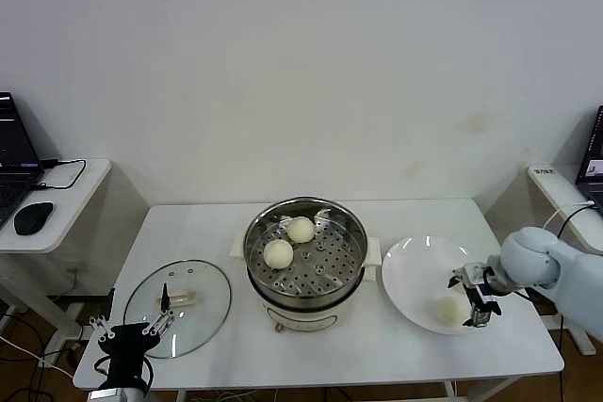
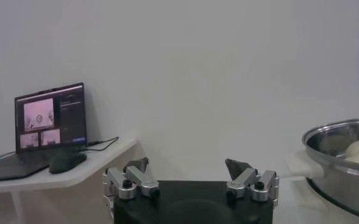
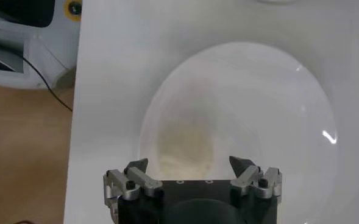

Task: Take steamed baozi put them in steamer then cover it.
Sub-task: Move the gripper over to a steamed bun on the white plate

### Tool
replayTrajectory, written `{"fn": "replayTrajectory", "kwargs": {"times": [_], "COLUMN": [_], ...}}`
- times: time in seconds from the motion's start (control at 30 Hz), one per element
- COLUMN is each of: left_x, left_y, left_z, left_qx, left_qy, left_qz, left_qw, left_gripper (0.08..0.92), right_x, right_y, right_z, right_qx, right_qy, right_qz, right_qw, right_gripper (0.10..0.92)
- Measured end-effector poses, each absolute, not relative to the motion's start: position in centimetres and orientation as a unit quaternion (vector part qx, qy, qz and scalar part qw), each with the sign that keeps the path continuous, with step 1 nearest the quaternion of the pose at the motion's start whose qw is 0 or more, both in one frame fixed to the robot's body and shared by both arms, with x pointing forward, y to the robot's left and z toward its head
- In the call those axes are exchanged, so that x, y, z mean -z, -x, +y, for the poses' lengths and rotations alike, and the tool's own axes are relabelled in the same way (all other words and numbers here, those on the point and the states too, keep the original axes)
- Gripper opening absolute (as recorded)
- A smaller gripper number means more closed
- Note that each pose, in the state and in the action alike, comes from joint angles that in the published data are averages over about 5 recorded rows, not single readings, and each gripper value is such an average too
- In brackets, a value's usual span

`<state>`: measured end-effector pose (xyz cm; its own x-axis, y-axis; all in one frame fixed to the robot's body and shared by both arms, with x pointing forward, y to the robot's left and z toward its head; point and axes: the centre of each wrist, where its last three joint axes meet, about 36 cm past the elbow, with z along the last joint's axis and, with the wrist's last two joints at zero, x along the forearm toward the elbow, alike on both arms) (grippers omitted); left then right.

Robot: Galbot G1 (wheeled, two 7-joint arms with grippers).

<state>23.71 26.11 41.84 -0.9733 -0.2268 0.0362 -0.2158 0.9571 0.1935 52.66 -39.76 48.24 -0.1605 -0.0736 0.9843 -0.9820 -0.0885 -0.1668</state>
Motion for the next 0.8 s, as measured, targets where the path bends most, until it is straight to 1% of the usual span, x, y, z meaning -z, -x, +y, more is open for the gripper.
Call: {"fn": "replayTrajectory", "kwargs": {"times": [0.53, 0.63, 0.8], "left_x": [-41.5, -41.5, -41.5], "left_y": [-23.8, -23.8, -23.9], "left_z": [26.3, 26.3, 26.2], "left_qx": [0.096, 0.095, 0.094], "left_qy": [-0.115, -0.115, -0.116], "left_qz": [-0.988, -0.988, -0.988], "left_qw": [0.031, 0.031, 0.031], "left_gripper": [0.823, 0.823, 0.823], "right_x": [-45.9, -45.6, -45.3], "right_y": [-54.2, -54.4, -54.6], "right_z": [-39.6, -39.4, -39.2], "right_qx": [-0.521, -0.517, -0.514], "right_qy": [-0.492, -0.493, -0.493], "right_qz": [-0.547, -0.549, -0.549], "right_qw": [0.433, 0.434, 0.438], "right_gripper": [0.820, 0.796, 0.723]}}
